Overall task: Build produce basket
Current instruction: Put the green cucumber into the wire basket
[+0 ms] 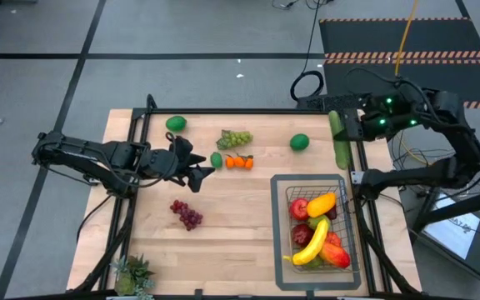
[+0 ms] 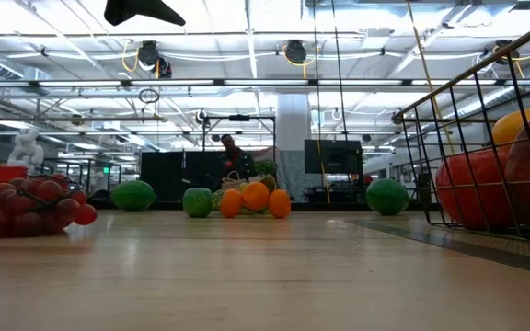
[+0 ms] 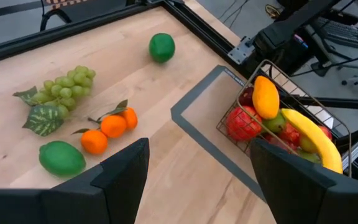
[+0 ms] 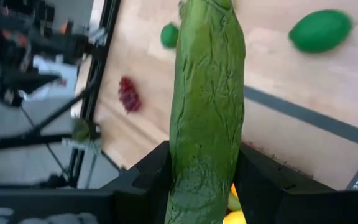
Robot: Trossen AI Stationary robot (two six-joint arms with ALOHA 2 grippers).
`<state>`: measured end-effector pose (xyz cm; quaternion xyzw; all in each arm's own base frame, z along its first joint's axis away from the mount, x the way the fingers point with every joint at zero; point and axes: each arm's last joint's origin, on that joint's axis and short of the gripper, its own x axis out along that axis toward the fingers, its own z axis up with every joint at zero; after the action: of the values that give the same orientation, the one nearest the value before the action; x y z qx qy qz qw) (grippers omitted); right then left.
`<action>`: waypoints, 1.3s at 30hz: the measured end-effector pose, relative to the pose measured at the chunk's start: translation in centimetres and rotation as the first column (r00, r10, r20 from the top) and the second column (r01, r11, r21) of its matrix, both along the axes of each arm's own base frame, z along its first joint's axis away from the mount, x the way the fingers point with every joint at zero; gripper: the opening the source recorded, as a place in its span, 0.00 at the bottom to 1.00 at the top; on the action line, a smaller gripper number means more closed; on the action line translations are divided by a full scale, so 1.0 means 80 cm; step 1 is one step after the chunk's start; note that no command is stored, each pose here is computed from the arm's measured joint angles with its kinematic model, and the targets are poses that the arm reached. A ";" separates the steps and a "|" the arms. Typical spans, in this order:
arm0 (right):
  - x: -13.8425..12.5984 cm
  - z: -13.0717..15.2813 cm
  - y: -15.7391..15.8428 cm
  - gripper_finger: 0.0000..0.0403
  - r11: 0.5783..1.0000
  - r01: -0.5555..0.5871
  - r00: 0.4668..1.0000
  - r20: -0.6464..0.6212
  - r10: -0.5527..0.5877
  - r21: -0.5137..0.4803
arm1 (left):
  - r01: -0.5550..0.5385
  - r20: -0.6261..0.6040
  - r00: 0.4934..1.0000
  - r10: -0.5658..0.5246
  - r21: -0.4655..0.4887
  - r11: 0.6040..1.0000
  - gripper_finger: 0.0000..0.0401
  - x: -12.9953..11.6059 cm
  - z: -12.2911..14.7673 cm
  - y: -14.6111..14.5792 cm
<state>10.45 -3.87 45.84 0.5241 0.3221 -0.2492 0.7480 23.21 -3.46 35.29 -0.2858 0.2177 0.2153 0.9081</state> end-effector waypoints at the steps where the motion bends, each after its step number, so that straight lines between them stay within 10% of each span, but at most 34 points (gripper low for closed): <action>1: 0.004 0.000 0.002 0.35 1.000 -0.022 1.000 -0.004 0.022 0.002 | -0.004 0.002 1.000 0.004 -0.007 1.000 0.69 0.000 0.000 0.000; 8: 0.034 -0.005 0.019 0.35 0.967 -0.247 0.968 -0.055 0.243 -0.069 | -0.040 0.018 0.999 0.041 -0.047 0.998 0.69 0.000 0.000 0.000; 19: 0.076 -0.023 0.049 0.35 0.784 -0.604 0.794 -0.191 0.577 -0.144 | -0.115 0.046 0.991 0.124 -0.153 0.981 0.69 0.001 0.000 0.003; 39: 0.100 -0.118 0.078 0.35 0.552 -0.834 0.505 -0.413 0.758 -0.007 | -0.112 0.051 0.991 0.121 -0.153 0.982 0.69 0.037 -0.018 -0.004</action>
<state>18.43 2.36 36.38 0.1798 0.6318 0.0012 0.7540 26.17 -3.76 33.83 -0.3717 0.1888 0.2427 0.8760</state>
